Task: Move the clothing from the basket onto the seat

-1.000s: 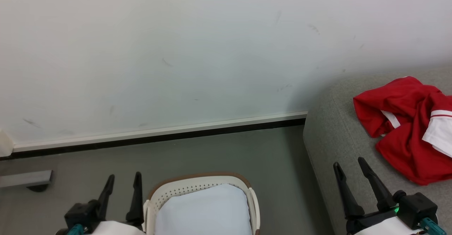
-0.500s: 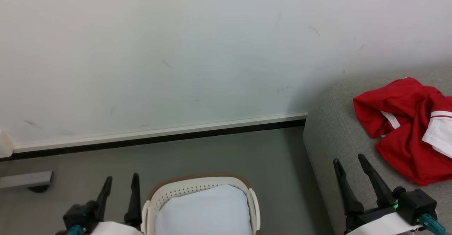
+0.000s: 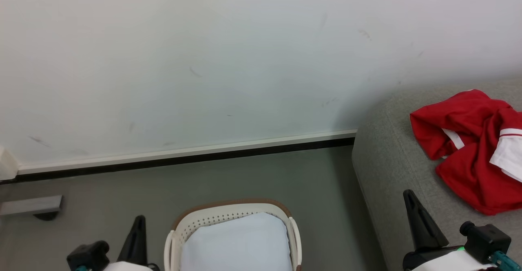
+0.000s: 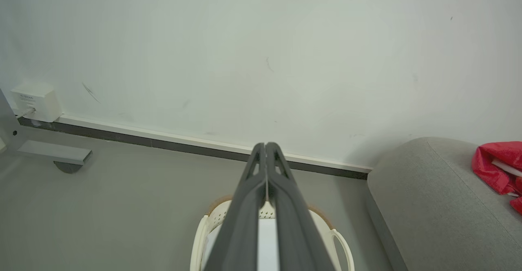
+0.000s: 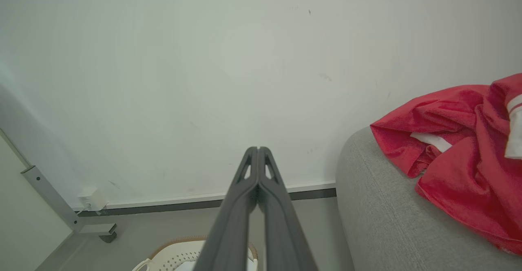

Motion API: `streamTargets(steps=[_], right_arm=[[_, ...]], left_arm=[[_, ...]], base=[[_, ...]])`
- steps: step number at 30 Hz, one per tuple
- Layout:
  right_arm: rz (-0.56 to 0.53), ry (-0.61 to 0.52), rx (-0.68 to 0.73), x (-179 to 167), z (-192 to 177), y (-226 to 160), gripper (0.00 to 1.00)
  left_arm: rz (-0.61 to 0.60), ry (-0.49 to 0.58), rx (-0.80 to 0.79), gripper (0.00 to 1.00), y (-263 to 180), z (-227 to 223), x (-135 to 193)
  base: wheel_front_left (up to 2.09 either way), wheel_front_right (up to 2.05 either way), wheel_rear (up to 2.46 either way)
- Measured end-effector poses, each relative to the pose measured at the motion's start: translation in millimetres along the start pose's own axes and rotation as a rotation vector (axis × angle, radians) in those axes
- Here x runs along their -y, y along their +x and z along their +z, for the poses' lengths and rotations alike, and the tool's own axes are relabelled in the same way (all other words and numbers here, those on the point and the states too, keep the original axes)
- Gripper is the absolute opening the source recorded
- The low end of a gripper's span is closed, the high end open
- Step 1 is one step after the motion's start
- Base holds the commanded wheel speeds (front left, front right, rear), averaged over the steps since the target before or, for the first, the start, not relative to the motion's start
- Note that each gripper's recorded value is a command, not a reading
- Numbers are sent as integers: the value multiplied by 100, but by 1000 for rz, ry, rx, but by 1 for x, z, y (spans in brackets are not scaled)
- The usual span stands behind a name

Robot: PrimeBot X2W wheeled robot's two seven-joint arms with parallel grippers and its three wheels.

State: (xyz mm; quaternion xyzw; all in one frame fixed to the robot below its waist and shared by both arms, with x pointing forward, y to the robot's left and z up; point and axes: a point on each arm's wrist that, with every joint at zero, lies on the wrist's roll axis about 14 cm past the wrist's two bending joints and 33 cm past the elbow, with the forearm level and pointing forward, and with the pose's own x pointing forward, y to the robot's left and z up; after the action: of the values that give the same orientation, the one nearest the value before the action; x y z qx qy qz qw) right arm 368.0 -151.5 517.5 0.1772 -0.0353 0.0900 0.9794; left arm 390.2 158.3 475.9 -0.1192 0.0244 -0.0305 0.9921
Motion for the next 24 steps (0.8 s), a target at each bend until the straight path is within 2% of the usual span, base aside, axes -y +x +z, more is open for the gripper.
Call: streamTargets(steps=[24], right_arm=[[-121,360,5,25,3,4,0]], left_arm=[[62,-402,1,0,0,7,-12]], base=[[0,0,0]])
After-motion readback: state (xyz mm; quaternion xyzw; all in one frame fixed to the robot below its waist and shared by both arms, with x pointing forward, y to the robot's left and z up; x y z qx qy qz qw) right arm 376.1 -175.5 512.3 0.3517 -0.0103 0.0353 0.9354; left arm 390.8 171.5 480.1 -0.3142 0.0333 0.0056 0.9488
